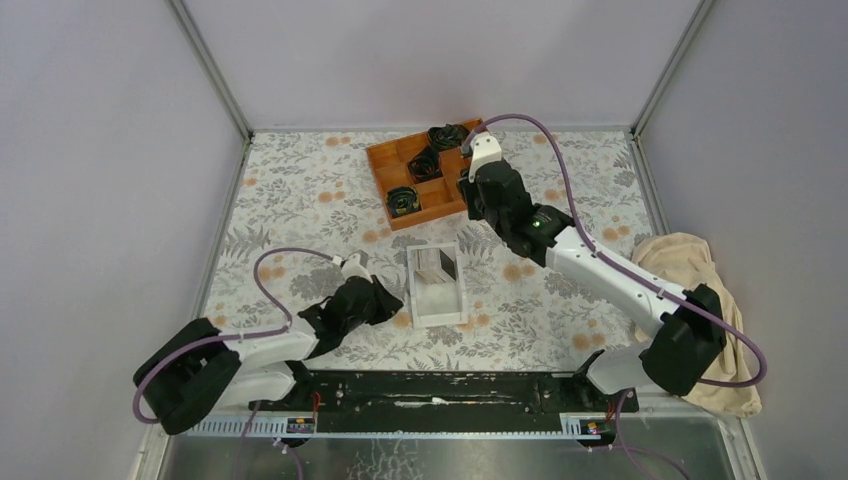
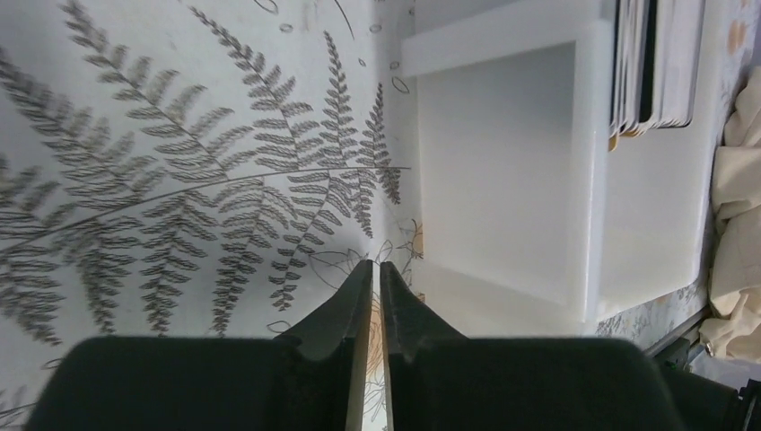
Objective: Put the credit cards into the card holder
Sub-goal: Move the storage box to the center of the board.
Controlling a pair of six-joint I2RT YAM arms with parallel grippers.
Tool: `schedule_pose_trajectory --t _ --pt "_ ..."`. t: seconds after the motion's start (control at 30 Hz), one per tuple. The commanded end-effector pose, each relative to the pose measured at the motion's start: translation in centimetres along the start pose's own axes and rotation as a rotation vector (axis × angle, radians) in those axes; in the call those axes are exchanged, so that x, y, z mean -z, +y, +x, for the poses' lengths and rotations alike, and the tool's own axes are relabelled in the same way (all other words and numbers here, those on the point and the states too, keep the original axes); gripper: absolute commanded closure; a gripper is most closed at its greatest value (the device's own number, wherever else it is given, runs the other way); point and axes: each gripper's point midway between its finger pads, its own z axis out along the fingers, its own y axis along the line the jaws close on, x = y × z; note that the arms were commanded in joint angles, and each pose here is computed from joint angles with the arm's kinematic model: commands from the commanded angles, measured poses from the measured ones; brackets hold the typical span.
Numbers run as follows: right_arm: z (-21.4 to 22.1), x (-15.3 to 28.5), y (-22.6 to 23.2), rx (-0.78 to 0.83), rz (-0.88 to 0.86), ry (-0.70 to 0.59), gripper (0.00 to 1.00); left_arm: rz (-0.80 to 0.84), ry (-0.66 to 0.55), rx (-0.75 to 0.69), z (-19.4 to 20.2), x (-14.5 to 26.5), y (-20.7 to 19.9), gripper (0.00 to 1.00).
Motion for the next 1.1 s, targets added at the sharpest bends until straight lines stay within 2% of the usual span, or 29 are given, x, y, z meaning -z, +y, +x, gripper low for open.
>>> schedule_pose_trajectory --t 0.0,0.37,0.57,0.83,1.07 --pt "-0.1 1.9 -0.2 -0.090 0.027 -0.034 1.00 0.138 -0.016 0.000 -0.8 -1.0 -4.6 0.88" --pt "2.4 4.9 -2.0 -0.198 0.073 -0.046 1.00 0.188 0.055 -0.045 1.2 -4.3 -9.0 0.89" --pt "3.1 6.2 -2.3 -0.218 0.063 -0.048 1.00 0.167 0.036 -0.077 0.8 -6.8 -10.3 0.89" --pt "4.1 6.9 -2.4 -0.220 0.050 -0.039 1.00 0.056 -0.026 -0.199 -1.1 -9.5 -10.2 0.88" --pt "3.9 7.3 -1.8 -0.242 0.011 -0.045 1.00 -0.021 -0.091 -0.233 -4.2 -10.0 -8.2 0.89"
